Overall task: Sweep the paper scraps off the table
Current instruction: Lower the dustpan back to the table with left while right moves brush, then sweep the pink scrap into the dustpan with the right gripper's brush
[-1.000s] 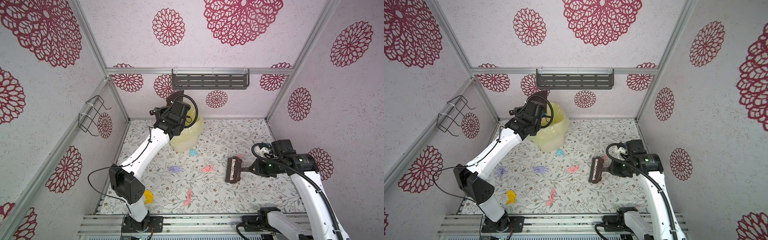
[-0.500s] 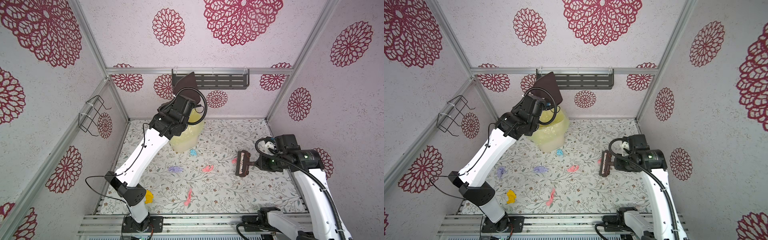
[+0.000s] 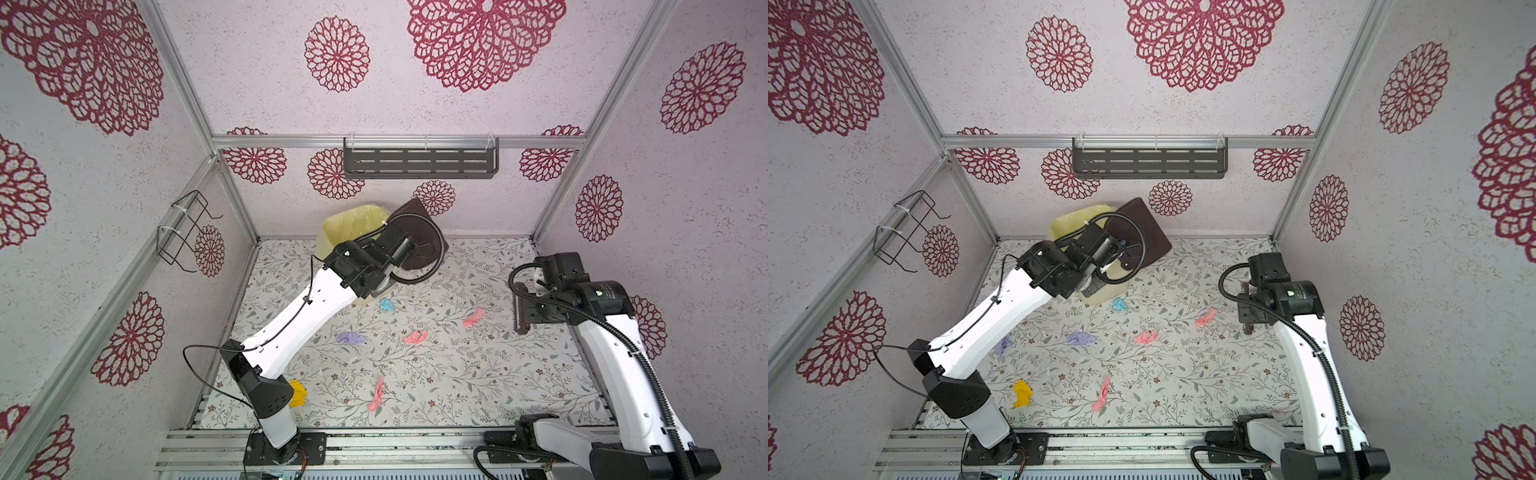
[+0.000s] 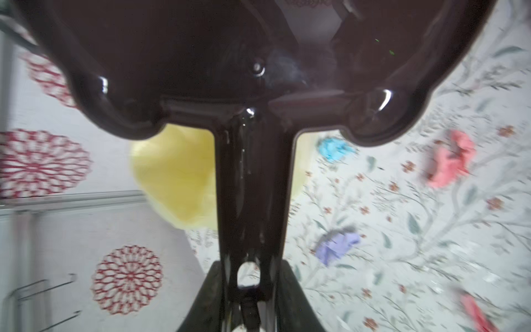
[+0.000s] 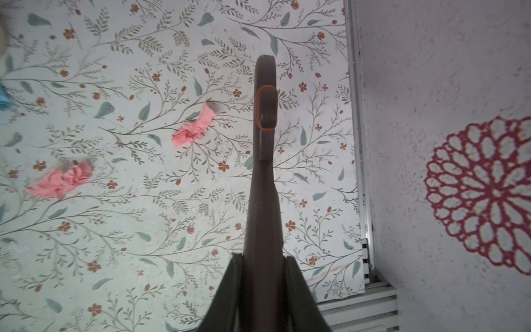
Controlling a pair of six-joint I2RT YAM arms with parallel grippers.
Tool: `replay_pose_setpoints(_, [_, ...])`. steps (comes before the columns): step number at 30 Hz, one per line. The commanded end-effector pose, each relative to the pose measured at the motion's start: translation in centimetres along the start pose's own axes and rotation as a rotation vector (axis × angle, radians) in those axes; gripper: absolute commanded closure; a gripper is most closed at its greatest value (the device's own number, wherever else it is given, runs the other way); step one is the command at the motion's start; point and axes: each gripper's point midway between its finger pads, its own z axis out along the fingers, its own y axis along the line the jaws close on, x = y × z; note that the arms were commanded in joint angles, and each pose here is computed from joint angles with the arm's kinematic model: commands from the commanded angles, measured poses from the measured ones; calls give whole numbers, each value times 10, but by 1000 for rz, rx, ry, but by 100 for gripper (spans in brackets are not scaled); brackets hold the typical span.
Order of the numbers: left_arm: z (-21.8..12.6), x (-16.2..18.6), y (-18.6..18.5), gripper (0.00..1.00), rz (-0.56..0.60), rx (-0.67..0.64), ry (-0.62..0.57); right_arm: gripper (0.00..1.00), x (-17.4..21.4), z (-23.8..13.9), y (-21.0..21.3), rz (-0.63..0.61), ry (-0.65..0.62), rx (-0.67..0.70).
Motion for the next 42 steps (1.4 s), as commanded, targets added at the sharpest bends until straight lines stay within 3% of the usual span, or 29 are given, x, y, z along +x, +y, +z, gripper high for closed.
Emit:
replay_pose_setpoints(1, [-13,6,-35,100,-145,182,-55,100,-20,6,-10,-101,-49,150])
replay_pose_setpoints(10, [-1,53,-108,100,-260,411,42,100,-58,35,25,-371,-48,220])
replay_pose_setpoints(17, [0,81,-131,100,-298,462,104,100,-64,53,57,-638,-48,220])
replay_pose_setpoints(22, [0,92,-137,100,-303,469,138,100,-70,60,72,-743,-58,199])
replay_pose_setpoints(32, [0,104,-146,100,-311,492,176,100,-47,76,100,-942,31,106])
replay_pose_setpoints(42, [4,116,-149,100,-297,482,214,100,-2,51,124,-1054,95,-2])
